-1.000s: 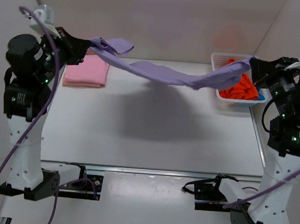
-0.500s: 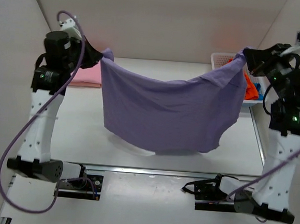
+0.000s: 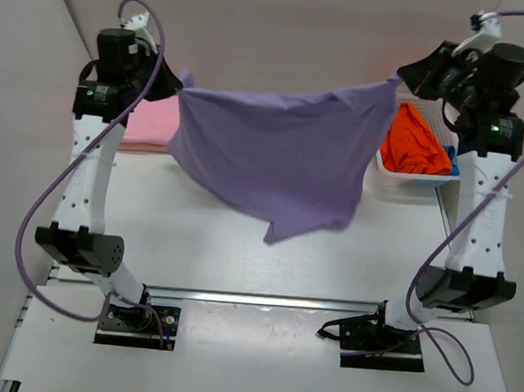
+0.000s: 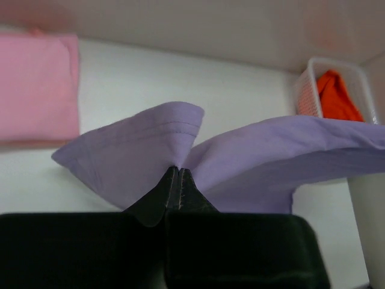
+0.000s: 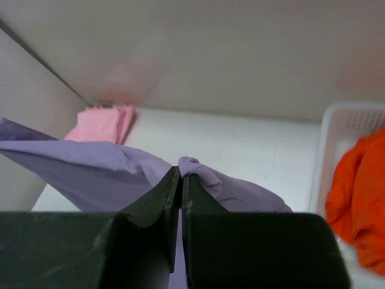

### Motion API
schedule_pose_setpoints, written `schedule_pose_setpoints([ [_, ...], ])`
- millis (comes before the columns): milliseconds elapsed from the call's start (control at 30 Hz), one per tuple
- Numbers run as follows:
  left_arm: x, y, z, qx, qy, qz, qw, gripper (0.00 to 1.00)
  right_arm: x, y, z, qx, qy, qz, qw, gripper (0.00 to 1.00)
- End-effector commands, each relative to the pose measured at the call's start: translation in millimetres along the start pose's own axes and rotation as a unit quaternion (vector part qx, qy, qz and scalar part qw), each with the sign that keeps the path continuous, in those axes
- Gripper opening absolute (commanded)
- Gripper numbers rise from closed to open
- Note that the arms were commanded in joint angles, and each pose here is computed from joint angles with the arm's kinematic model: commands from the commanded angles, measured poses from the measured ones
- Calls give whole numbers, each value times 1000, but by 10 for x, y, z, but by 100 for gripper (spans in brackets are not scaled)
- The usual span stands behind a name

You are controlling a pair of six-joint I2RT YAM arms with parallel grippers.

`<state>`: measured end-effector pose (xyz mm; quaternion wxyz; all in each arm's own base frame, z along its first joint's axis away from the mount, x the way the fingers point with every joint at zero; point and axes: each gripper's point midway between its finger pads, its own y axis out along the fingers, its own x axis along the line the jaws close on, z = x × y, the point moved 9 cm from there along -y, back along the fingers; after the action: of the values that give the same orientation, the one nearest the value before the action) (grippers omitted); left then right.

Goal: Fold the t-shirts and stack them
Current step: Flatten out the tshirt

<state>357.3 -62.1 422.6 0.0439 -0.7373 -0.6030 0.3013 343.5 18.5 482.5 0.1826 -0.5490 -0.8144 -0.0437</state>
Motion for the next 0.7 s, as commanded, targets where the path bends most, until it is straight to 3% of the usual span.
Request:
schedule_pose_setpoints([
  [0, -146, -745, -322, -107, 25, 4, 994, 0, 284, -604, -514, -119, -54, -26, 991, 0],
  [67, -98, -756, -238, -100, 27, 3, 995, 0, 155, -616, -382, -102, -40, -20, 994, 0],
  [167, 47, -573, 217, -34, 28, -13, 999, 0, -45, -527, -9, -43, -9, -11, 999, 0],
  [367, 506, -471, 1186, 35, 6, -62, 997, 0, -197, -704, 1178, 100, 67, 29, 992, 0],
  [467, 867, -341, 1830, 114, -2, -130, 985, 0, -176, -836, 1860, 190, 84, 80, 975, 0],
  [600, 1141, -189, 2345, 196, -23, -147, 969, 1, -147, -1062, 2417, 277, 111, 113, 948, 0],
  [633, 1137, -168, 2390, 201, -29, -133, 970, 18, -169, -1098, 2600, 304, 129, 114, 937, 0],
  [667, 1151, -144, 2512, 220, -44, -123, 967, 46, -197, -1136, 2728, 324, 138, 114, 929, 1],
])
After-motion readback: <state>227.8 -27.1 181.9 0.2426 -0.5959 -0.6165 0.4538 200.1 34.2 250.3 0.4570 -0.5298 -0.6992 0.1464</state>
